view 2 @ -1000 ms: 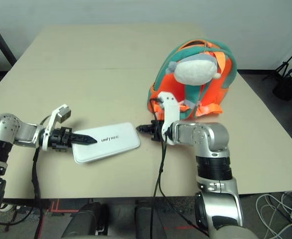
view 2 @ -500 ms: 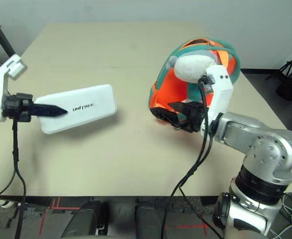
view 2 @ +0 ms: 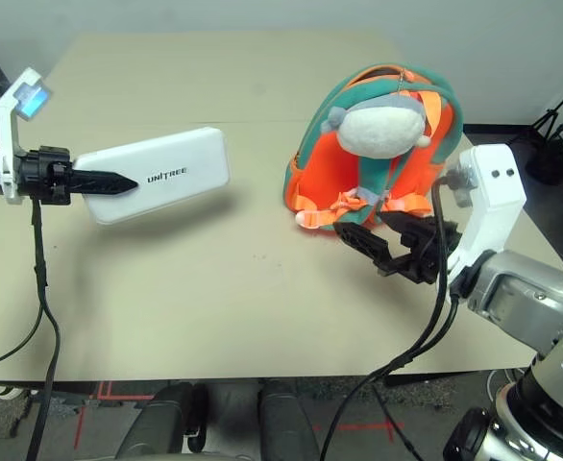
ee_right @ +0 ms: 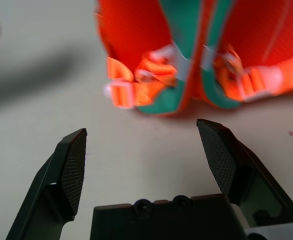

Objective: Put the pencil case into the backpack and zip it.

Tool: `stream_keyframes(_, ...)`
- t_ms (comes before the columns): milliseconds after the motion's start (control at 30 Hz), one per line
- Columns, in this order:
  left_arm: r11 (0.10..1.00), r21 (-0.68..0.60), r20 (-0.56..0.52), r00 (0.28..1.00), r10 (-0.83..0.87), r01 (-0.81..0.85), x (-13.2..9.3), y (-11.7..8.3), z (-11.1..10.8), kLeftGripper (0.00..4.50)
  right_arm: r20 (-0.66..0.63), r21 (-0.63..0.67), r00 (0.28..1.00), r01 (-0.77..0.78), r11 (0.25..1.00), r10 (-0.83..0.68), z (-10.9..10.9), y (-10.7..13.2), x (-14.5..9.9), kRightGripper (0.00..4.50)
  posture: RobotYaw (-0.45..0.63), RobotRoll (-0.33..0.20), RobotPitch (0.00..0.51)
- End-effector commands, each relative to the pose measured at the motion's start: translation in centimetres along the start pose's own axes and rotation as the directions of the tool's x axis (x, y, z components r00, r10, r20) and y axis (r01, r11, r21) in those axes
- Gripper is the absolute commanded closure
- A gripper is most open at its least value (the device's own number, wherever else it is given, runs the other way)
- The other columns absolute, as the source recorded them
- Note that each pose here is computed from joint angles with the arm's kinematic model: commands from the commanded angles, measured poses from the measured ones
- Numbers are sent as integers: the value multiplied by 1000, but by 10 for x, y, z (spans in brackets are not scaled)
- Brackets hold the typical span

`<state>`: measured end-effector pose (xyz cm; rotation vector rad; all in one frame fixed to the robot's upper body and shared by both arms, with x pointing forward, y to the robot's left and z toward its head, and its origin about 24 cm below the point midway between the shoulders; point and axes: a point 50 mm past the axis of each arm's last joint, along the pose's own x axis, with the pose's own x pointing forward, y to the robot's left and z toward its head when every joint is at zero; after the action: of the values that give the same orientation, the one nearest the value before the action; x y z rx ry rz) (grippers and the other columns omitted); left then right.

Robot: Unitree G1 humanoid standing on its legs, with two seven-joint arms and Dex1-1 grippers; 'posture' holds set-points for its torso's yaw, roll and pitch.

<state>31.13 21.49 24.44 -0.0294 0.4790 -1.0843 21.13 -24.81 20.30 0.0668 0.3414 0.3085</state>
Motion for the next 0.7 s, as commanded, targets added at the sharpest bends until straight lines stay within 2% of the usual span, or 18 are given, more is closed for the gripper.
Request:
stream_keyframes(33, 1000, 13, 3, 1000, -13, 13, 2, 0, 0, 3083, 52, 18, 995, 82, 996, -83, 4, -11, 0, 0, -141, 0, 165)
stream_keyframes(300, 1000, 6, 12, 1000, -24, 24, 4, -3, -2, 3083, 151, 51, 977, 147, 988, -153, 9, -27, 23, 0, -107, 0, 174)
stream_keyframes(700, 999, -32, 22, 1000, -8, 9, 0, -6, -6, 3083, 207, 38, 974, 88, 995, -94, 26, -21, 50, 0, -66, 0, 183)
